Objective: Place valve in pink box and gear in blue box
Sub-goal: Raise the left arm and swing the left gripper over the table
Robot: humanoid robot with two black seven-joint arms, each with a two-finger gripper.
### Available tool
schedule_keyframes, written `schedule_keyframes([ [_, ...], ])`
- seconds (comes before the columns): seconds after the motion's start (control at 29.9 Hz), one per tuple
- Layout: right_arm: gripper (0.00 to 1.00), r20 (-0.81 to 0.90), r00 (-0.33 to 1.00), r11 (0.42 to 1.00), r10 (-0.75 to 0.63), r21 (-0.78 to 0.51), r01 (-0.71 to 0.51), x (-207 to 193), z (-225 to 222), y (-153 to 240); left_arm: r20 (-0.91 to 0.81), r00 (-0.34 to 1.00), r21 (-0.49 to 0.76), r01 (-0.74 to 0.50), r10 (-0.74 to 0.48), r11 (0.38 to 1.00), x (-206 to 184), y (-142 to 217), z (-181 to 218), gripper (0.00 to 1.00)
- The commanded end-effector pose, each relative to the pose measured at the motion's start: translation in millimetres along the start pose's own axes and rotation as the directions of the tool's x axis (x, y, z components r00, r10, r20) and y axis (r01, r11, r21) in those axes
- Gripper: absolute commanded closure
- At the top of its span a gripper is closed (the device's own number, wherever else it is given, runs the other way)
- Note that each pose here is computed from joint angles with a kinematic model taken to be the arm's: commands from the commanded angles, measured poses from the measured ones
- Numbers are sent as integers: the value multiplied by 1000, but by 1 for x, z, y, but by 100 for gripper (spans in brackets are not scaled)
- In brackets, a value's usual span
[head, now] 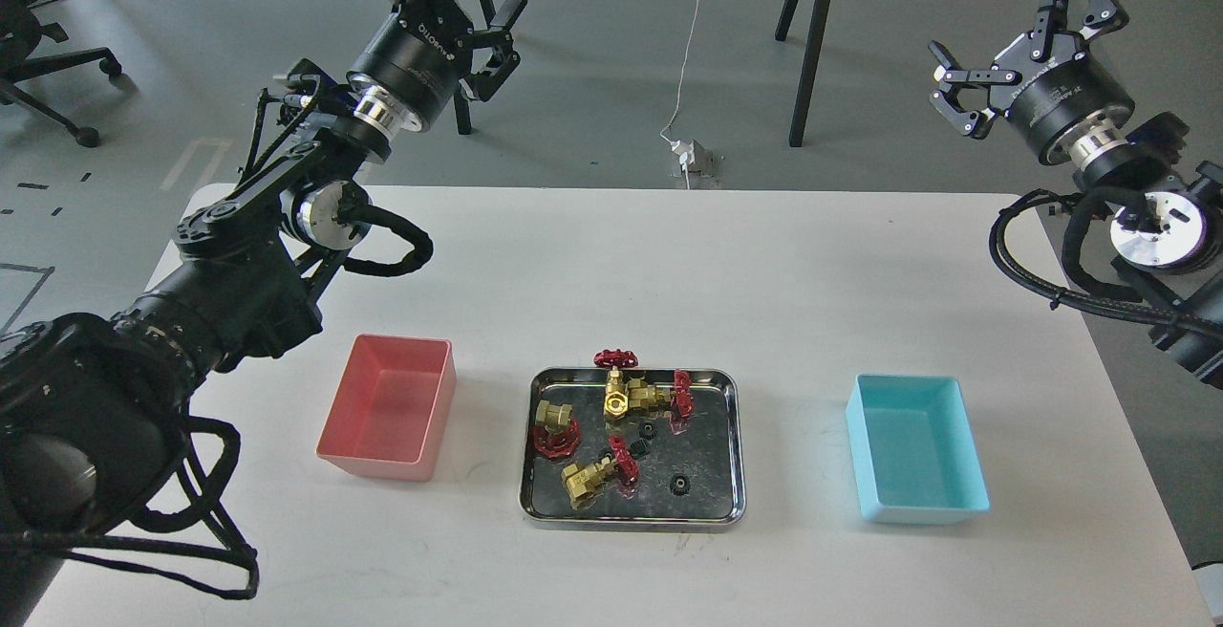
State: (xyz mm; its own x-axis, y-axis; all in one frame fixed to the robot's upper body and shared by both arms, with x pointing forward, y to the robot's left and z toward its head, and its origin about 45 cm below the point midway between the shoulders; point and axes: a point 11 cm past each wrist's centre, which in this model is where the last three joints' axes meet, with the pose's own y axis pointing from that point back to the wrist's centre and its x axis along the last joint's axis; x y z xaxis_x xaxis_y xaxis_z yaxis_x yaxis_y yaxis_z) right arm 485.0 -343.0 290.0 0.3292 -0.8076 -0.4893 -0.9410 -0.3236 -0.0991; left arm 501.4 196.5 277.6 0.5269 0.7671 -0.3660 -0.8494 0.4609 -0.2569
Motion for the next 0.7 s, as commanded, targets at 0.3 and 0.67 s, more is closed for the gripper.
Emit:
schedule_keyframes([
  [0.3,1,-82,992,993,-96,59,101,-37,-36,-27,-128,990,-147,-84,65,986,21,9,35,0],
  [0.67,1,-119,993,990,2,142,15,-41,-75,-38,72,940,-158,342,-334,927,-76,-6,119,0],
])
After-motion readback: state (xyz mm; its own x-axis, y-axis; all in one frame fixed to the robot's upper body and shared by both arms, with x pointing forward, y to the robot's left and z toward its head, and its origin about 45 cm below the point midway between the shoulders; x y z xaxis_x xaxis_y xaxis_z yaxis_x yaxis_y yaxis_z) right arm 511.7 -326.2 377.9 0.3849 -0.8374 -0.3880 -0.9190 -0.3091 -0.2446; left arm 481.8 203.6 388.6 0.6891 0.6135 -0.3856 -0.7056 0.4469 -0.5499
